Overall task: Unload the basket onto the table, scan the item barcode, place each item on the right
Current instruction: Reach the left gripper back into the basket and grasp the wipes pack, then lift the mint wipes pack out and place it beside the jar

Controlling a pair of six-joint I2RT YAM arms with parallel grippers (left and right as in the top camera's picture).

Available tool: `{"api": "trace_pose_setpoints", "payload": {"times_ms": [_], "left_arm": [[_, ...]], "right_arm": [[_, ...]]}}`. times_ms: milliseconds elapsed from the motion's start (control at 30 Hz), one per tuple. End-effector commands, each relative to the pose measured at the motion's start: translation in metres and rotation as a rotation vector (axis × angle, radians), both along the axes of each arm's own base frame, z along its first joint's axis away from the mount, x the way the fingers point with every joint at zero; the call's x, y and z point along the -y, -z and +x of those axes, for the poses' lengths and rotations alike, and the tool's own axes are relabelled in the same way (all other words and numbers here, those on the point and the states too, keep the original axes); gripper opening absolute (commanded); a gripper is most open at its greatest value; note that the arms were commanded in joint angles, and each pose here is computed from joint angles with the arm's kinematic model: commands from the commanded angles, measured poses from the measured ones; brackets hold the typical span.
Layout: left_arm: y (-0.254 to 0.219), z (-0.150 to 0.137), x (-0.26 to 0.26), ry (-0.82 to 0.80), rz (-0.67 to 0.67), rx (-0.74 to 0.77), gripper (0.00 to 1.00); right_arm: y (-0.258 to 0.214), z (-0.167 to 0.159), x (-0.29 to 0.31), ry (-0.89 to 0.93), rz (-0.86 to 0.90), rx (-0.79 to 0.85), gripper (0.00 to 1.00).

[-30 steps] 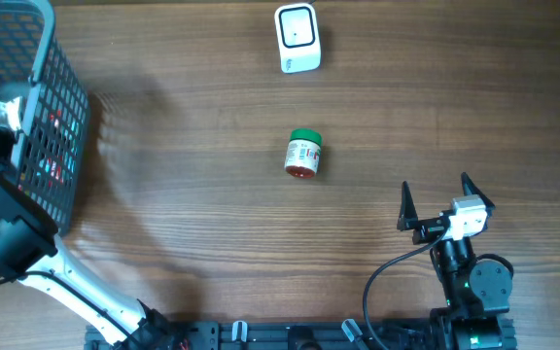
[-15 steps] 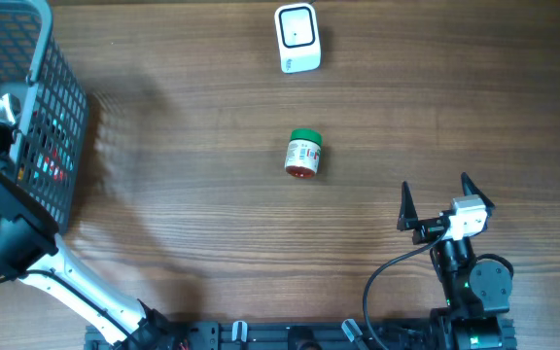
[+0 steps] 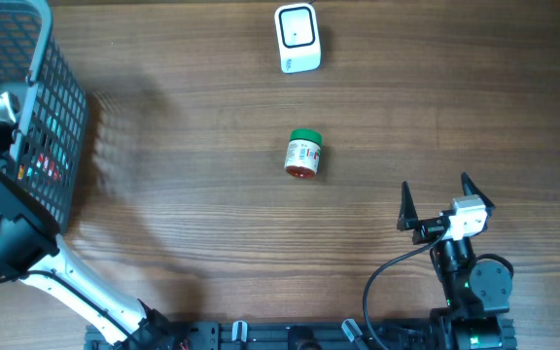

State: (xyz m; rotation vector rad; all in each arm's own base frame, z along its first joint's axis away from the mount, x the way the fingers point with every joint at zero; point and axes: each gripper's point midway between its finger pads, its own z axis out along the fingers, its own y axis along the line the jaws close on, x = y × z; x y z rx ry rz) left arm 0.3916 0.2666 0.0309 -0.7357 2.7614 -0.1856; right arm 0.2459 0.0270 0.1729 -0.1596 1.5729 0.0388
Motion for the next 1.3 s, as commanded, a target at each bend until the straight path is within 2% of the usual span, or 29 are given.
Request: {"api": "trace_pose_setpoints", "payload": {"times_ms": [0, 267, 467, 600, 700, 767, 867, 1067, 1267], "left_arm": [[0.016, -0.015, 0.006, -0.014, -0.008, -0.069, 0.45], [-0.078, 0.0, -0.006, -0.017, 0.134, 0.11, 0.34], [-0.179, 0.001, -0.007, -0.022, 0.294, 0.313, 0.29], [-0.237, -0.008, -0.001, -0.042, 0.375, 0.428, 0.28], [-0.266, -0.015, 0.005, -0.046, 0.42, 0.482, 0.2], [-0.279, -0.019, 0.008, -0.056, 0.433, 0.509, 0.11], [-0.303, -0.025, 0.013, -0.099, 0.444, 0.569, 0.06], [-0.367, -0.043, 0.028, -0.117, 0.536, 0.725, 0.04], [-0.451, -0.071, 0.056, -0.151, 0.634, 0.97, 0.04]], "right_arm": [[-0.001, 0.0, 0.003, 0.016, -0.001, 0.006, 1.0], [-0.001, 0.0, 0.003, 0.016, -0.001, 0.006, 1.0], [-0.001, 0.0, 0.003, 0.016, -0.001, 0.006, 1.0], [-0.001, 0.0, 0.003, 0.016, -0.001, 0.006, 1.0], [-0.001, 0.0, 0.003, 0.016, -0.001, 0.006, 1.0], [-0.001, 0.0, 0.003, 0.016, -0.001, 0.006, 1.0], [-0.001, 0.0, 0.003, 0.016, -0.001, 0.006, 1.0], [-0.001, 0.0, 0.003, 0.016, 0.0, 0.006, 1.0], [-0.001, 0.0, 0.003, 0.016, -0.001, 0.006, 1.0]]}}
